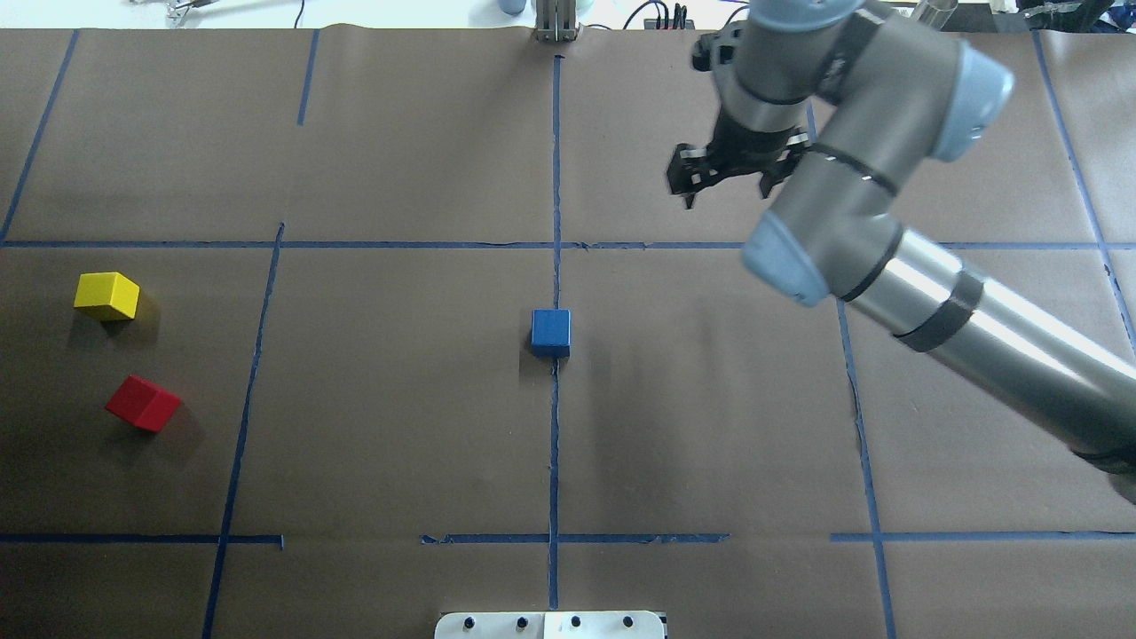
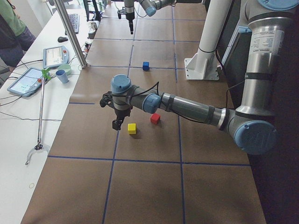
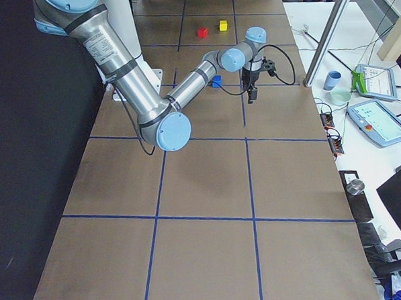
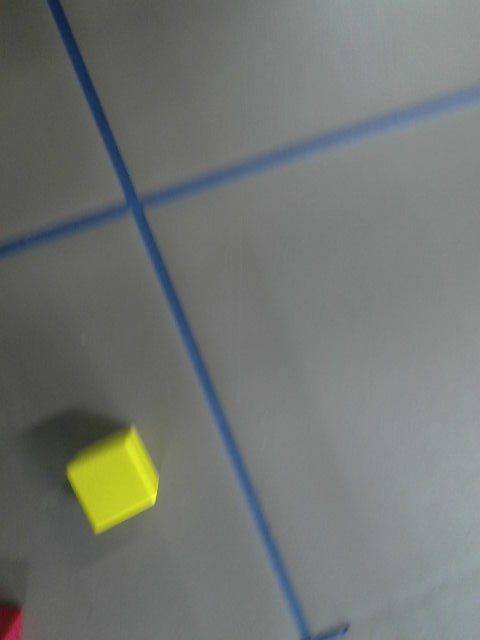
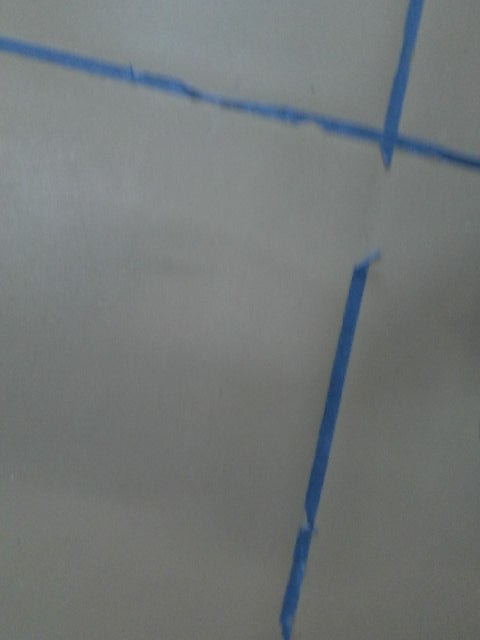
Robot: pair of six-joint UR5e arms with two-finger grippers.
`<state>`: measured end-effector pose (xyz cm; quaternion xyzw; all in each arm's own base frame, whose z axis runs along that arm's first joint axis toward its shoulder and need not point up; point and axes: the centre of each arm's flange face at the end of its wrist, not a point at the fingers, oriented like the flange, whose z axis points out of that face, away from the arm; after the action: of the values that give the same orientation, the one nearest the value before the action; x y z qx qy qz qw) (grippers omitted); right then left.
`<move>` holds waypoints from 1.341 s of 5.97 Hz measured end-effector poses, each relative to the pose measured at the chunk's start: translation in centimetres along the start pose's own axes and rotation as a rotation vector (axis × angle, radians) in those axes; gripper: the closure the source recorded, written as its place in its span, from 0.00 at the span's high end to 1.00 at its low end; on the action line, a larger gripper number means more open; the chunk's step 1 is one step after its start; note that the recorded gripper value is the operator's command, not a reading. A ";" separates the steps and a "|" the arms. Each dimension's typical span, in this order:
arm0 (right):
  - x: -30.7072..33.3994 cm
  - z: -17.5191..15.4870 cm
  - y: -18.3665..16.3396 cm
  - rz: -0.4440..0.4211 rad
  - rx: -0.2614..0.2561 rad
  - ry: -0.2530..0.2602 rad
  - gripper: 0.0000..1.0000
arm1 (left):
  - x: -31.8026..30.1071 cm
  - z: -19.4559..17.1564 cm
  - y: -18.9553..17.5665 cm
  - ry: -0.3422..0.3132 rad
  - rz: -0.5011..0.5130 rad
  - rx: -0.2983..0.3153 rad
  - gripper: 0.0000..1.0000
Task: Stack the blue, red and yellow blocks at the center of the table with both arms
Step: 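Raise the right gripper away while the left gripper reaches toward the red cube, then lower the left gripper onto the red cube and close on it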
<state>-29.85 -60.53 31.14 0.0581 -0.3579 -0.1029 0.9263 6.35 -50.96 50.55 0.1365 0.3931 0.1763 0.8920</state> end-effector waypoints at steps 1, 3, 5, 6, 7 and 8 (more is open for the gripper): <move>8.5 -1.1 1.7 -0.077 0.002 0.021 1.00 | 4.8 0.7 -0.3 0.028 0.009 -0.006 1.00; 24.9 -2.8 10.2 -0.211 -0.014 0.072 1.00 | 11.4 3.6 2.4 0.012 0.056 0.031 1.00; 36.2 -3.6 19.8 -0.248 -0.030 0.018 1.00 | 15.5 8.8 6.1 -0.018 0.077 0.045 1.00; 38.1 -3.4 21.9 -0.242 -0.034 0.000 1.00 | 16.5 11.3 7.3 -0.038 0.084 0.021 1.00; 38.6 -3.3 22.5 -0.238 -0.036 -0.010 1.00 | 16.6 13.2 8.0 -0.051 0.086 0.002 1.00; 38.6 -3.3 22.5 -0.236 -0.034 -0.018 1.00 | 16.4 14.4 8.3 -0.055 0.083 -0.015 1.00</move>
<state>3.62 -47.47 57.96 0.0832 -0.3549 -0.2181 0.9053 25.75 -38.04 52.42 0.1510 0.3613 0.2123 0.8953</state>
